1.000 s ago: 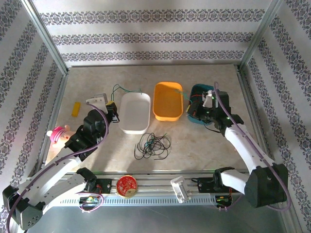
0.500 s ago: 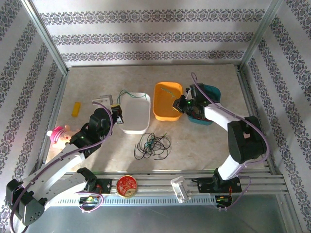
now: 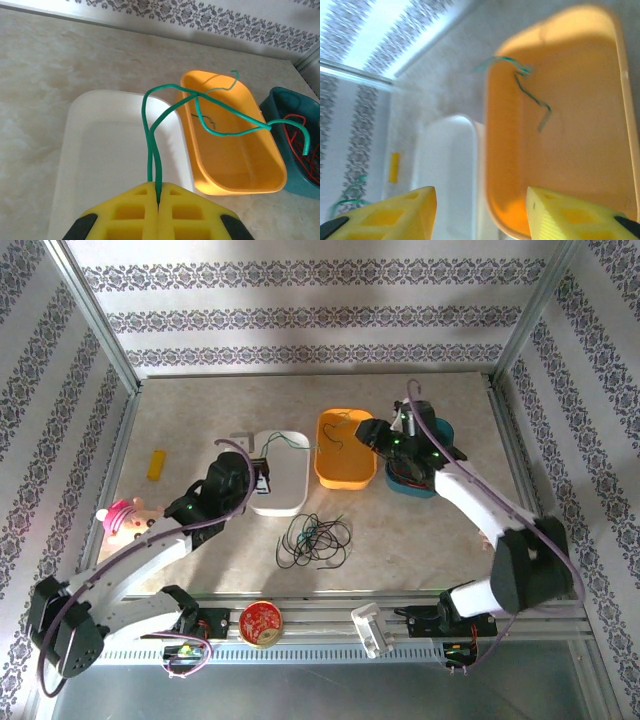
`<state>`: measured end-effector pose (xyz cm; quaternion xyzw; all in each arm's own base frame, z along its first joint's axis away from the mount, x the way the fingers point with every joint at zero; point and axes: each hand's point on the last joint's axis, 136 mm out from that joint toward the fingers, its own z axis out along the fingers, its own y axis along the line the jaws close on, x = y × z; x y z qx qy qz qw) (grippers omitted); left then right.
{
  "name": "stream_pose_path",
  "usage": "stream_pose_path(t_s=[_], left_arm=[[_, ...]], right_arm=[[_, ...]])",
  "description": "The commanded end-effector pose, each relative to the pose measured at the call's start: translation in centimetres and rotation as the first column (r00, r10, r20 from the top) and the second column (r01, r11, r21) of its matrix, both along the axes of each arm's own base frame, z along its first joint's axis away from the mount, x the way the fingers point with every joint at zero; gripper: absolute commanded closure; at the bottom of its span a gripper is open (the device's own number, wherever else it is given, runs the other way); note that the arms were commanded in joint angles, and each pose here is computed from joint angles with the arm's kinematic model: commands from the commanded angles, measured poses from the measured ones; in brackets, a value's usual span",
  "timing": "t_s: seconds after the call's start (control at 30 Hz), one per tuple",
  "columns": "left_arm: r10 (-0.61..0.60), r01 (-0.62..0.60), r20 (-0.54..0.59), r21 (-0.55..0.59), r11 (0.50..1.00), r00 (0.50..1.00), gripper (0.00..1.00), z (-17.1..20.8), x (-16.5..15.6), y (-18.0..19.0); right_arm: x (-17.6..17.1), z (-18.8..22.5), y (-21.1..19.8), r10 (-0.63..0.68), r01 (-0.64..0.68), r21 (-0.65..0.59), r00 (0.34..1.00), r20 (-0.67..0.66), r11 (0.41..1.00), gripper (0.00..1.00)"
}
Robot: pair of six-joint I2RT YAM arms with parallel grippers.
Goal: Untangle the cables
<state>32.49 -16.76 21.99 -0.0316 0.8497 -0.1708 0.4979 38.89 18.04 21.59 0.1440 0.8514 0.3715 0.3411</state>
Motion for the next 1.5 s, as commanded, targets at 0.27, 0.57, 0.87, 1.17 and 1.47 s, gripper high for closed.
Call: stream_pose_path(t_s=[0.27,0.57,0.87,1.17,1.47], left_arm=[[0.034,-0.051,-0.118,-0.138,0.989,0.992,1.0,-1.6,6.9,-7.2],[0.063,-0.081,-0.187,-0.09,0.993,0.98,1.0,-4.6,12.2,-12.9],[0.061,-0.066,-0.131,-0.031,0.997,0.989,0.21,-3.1,11.8,-14.4],[-0.023,0.026,-0.05,0.073,0.997,0.999,0.13,0.0,5.3,-11.0],[0.141,-0.057,-0.299,0.274,0.96,0.944,0.2,-9.5,-5.0,-0.4]], right_arm=[[-6.0,3.5,-6.2,-0.093,0.111,-0.122,0.985,0.146,0.986,0.47],[-8.0,2.3,-7.9,-0.1,0.114,-0.13,0.989,0.11,0.985,0.47],[-9.3,2.7,-7.2,-0.002,0.02,-0.173,0.994,0.105,0.985,0.47],[-13.9,-3.0,0.4,0.389,-0.392,-0.237,0.919,-0.064,0.889,0.47],[-20.2,-10.1,9.2,0.733,-0.795,-0.298,0.604,-0.312,0.528,0.51]])
